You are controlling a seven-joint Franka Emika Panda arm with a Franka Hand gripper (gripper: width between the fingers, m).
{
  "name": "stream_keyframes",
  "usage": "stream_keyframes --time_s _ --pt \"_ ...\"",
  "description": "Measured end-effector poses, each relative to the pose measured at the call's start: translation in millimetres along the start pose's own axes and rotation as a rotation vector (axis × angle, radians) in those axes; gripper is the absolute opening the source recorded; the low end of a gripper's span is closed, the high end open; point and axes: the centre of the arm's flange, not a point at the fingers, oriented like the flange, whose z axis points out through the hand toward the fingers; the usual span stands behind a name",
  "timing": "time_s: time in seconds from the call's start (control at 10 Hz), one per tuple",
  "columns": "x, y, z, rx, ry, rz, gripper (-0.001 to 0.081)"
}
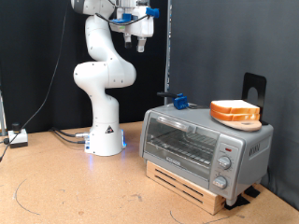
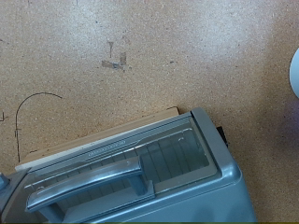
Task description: Make a piece of toast with the oven
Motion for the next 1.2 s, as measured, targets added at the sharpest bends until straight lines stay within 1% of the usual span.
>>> stream_keyframes --time_s 0.1,0.2,0.4,0.5,0.6,0.7,0.8,0.9,1.1,1.2 --pt "-2 0 -1 0.011 -0.008 -0.023 0.0807" --pt "-7 2 -4 0.030 -0.022 -0.134 0.0807" --pt "-15 10 -6 0.036 -0.026 -0.387 0.0807" --pt "-14 9 -5 0.035 -0.021 -0.511 0.0807" --pt "-14 4 -2 0.024 -0.018 -0.615 0.0807" --pt "-14 4 -2 0.026 -0.021 -0.569 0.0807" --pt "-17 3 -4 0.045 -0.040 -0.559 0.0807" --pt "-21 3 -6 0.068 -0.060 -0.615 0.0807" --pt "-28 5 -6 0.063 -0.058 -0.863 0.0807" --pt "-34 0 -2 0.072 -0.043 -0.987 0.0807"
